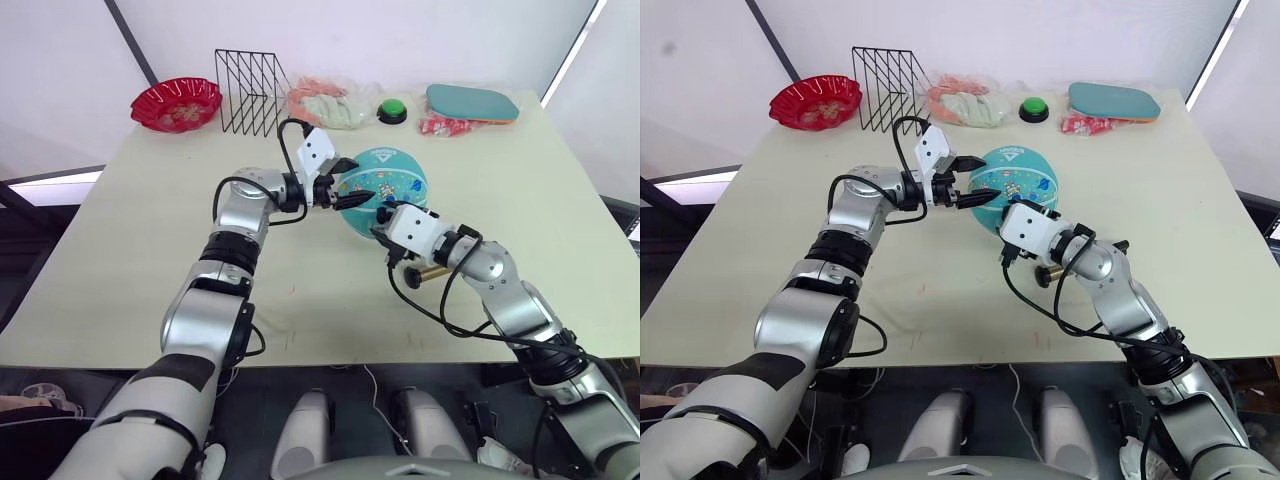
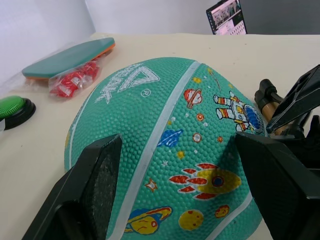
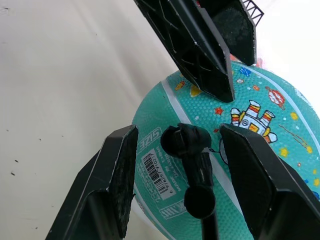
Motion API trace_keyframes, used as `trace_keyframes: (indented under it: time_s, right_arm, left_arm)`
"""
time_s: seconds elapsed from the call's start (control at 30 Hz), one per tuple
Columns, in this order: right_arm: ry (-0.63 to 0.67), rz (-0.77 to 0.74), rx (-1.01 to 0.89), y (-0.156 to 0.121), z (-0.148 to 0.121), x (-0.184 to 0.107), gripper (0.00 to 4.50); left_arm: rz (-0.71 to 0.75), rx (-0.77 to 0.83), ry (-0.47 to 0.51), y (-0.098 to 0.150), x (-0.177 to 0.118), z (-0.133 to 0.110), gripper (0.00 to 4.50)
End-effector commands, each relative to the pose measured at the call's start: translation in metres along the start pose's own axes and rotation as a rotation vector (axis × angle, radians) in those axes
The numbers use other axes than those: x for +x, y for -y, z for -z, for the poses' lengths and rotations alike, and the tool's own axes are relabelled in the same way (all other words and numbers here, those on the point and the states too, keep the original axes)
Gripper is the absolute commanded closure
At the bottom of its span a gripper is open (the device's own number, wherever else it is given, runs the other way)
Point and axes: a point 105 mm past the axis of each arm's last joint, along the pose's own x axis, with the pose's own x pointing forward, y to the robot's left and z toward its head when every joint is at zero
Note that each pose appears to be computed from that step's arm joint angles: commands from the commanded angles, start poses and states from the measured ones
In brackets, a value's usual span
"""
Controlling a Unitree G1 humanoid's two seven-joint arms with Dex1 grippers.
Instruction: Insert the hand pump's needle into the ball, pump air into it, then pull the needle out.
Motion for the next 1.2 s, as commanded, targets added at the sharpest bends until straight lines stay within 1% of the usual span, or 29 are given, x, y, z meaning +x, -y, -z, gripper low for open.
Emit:
trace_keyframes:
  time_s: [0.03, 0.1, 0.13, 0.23, 0.33, 0.43, 0.53, 0.63, 0.77, 0.87, 1.03, 1.1, 1.13, 1.2]
  right_arm:
    - [0.026, 0.031, -0.07, 0.007, -0.009, 0.005, 3.13]
    - [0.014, 0.047, -0.09, 0.01, -0.006, 0.007, 4.11]
    - [0.007, 0.048, -0.101, 0.01, -0.005, 0.008, 4.16]
    - [0.0, 0.05, -0.129, 0.01, -0.002, 0.008, 4.16]
    - [0.021, 0.041, -0.148, 0.009, -0.007, 0.006, 4.16]
    - [0.061, 0.038, -0.135, 0.012, -0.017, 0.002, 4.16]
    - [0.095, 0.041, -0.12, 0.021, -0.03, -0.002, 4.16]
    - [0.125, 0.036, -0.087, 0.029, -0.042, -0.004, 4.16]
    - [0.134, 0.03, -0.036, 0.037, -0.047, -0.006, 4.16]
    - [0.128, 0.025, 0.009, 0.042, -0.046, -0.006, 4.16]
    - [0.112, -0.006, 0.035, 0.037, -0.04, -0.004, 4.16]
    - [0.114, -0.007, 0.061, 0.036, -0.039, -0.003, 4.16]
    - [0.116, -0.008, 0.073, 0.036, -0.038, -0.003, 4.16]
    - [0.118, -0.009, 0.085, 0.035, -0.038, -0.004, 4.16]
  left_arm:
    - [0.002, 0.001, -0.008, 0.002, 0.003, 0.001, 0.7]
    - [0.001, -0.001, -0.007, 0.003, 0.003, 0.001, 0.7]
    - [-0.001, -0.002, -0.007, 0.002, 0.003, 0.001, 0.7]
    - [-0.005, -0.008, -0.005, 0.002, 0.002, 0.002, 0.7]
    - [-0.007, -0.005, 0.004, 0.002, 0.0, 0.0, 0.7]
    - [-0.014, -0.007, 0.045, -0.002, -0.005, -0.009, 0.7]
    - [-0.002, 0.006, 0.072, -0.005, -0.01, -0.02, 0.7]
    - [0.007, 0.015, 0.081, -0.005, -0.009, -0.027, 0.7]
    - [0.009, 0.021, 0.088, -0.005, -0.006, -0.031, 0.7]
    - [0.004, 0.022, 0.096, -0.006, -0.004, -0.035, 0.7]
    - [-0.01, 0.021, 0.093, -0.007, 0.001, -0.036, 0.7]
    - [-0.015, 0.019, 0.072, -0.007, 0.004, -0.032, 0.7]
    - [-0.018, 0.013, 0.036, -0.005, 0.007, -0.022, 0.7]
    - [-0.022, 0.007, -0.005, -0.003, 0.009, -0.011, 0.7]
